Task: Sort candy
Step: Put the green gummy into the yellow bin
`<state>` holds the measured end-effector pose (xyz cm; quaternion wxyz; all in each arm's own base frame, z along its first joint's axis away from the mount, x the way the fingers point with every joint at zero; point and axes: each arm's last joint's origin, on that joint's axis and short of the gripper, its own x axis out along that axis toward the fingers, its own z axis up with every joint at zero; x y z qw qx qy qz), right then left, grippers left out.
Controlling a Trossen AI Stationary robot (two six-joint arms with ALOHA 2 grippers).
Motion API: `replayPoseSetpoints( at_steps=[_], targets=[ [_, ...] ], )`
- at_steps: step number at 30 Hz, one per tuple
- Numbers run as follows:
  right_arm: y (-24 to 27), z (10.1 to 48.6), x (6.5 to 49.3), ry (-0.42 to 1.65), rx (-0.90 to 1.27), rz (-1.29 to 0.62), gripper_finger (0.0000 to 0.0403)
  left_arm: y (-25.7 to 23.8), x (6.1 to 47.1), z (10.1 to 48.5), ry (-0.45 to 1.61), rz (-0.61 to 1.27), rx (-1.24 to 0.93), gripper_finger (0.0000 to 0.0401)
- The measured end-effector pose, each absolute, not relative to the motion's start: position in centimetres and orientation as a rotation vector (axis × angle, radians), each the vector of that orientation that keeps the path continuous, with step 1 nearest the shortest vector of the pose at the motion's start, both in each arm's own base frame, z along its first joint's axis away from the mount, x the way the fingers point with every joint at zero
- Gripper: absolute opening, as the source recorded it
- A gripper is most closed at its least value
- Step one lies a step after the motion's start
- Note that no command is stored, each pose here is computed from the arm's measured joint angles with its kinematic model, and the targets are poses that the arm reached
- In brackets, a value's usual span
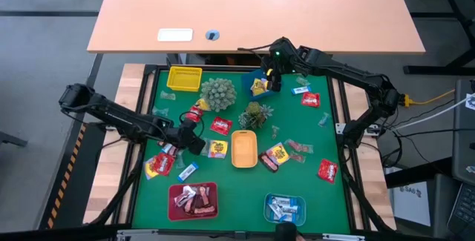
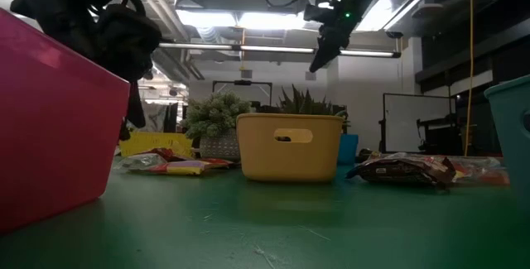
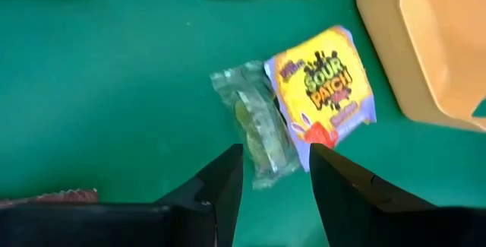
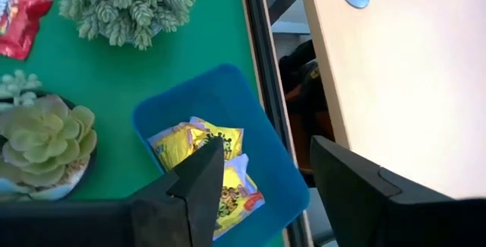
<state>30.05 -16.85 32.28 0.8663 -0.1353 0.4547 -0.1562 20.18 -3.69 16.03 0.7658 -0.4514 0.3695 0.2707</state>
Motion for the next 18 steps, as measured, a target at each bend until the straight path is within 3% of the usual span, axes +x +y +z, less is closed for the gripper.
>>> replayPoseSetpoints(
  at_steps=[18],
  targets=[
    [-16.8, 32.1, 29.9, 0.969, -0.269, -0.325, 0.0198, -4.1, 21.3, 13.7, 0.849, 0.646, -0.99, 0.0139]
  ],
)
